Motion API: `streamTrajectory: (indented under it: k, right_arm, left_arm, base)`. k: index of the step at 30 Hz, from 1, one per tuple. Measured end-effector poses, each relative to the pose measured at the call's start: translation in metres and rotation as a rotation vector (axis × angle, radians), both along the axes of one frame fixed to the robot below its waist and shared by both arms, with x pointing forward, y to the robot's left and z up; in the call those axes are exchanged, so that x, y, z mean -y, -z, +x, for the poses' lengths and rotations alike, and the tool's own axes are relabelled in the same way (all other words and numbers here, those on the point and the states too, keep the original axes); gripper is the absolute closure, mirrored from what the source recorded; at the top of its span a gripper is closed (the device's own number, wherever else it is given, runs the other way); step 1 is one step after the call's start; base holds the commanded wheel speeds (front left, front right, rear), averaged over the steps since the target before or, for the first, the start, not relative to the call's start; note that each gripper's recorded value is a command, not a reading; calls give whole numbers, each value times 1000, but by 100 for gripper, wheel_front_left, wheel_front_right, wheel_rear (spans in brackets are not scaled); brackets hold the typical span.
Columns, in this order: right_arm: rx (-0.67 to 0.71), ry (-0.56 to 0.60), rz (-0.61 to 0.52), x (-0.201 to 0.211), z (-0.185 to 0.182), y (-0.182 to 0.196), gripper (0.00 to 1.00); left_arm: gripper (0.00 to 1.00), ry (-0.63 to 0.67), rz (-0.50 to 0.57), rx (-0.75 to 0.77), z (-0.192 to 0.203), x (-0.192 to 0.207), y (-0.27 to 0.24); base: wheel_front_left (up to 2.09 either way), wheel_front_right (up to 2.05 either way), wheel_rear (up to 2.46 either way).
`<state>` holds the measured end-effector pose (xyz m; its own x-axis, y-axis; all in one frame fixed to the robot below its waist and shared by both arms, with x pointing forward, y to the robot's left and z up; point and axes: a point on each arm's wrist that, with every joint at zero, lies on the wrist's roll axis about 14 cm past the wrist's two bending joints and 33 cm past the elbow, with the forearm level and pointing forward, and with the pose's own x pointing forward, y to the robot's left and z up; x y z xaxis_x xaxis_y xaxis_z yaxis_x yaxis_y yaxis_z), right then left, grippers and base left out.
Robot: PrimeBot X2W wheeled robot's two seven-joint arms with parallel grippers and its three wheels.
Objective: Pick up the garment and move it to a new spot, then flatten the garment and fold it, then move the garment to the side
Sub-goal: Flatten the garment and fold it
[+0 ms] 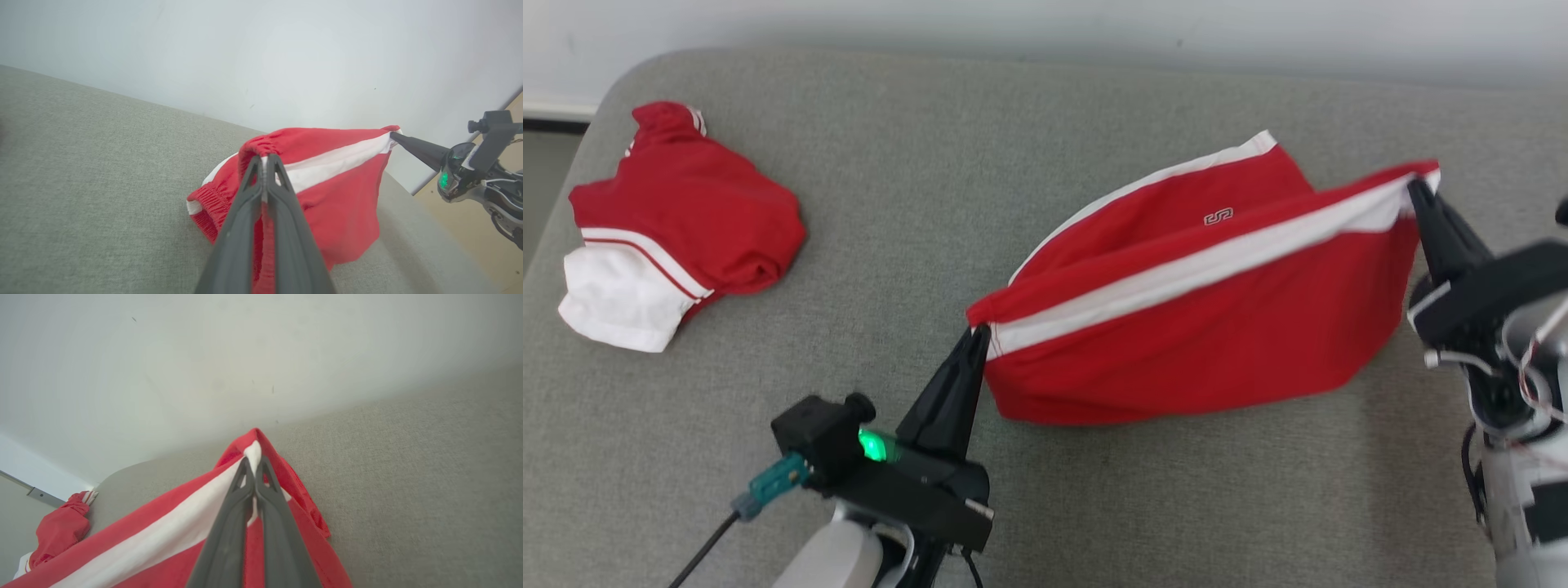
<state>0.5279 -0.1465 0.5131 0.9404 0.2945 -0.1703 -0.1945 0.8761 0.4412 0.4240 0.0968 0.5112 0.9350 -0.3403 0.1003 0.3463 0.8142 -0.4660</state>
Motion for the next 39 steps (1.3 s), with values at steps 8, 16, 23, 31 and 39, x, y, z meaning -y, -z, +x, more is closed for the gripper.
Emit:
streamTrajectory:
  k: [8, 16, 23, 31, 39]
  right_arm:
    - [-40, -38, -89, -22, 60, 17, 100]
    - [-80, -87, -174, -49, 98, 46, 100]
    - [-85, -120, -205, -66, 104, 64, 0]
    - [-41, -134, -264, -55, 89, 54, 0]
    - [-46, -101, -297, -21, 64, 52, 0]
  left_arm:
    - [100, -16, 25, 3, 37, -4, 2]
    - [100, -32, 52, -47, 61, -8, 21]
    - [0, -31, 91, -85, 61, -11, 35]
    - [0, -81, 109, -55, 49, -25, 24]
    - [0, -247, 143, 62, 26, -67, -12]
  base:
    - [0, 0, 0]
    - [0, 0, 0]
    - [0, 0, 0]
    - [0, 0, 0]
    - [0, 0, 0]
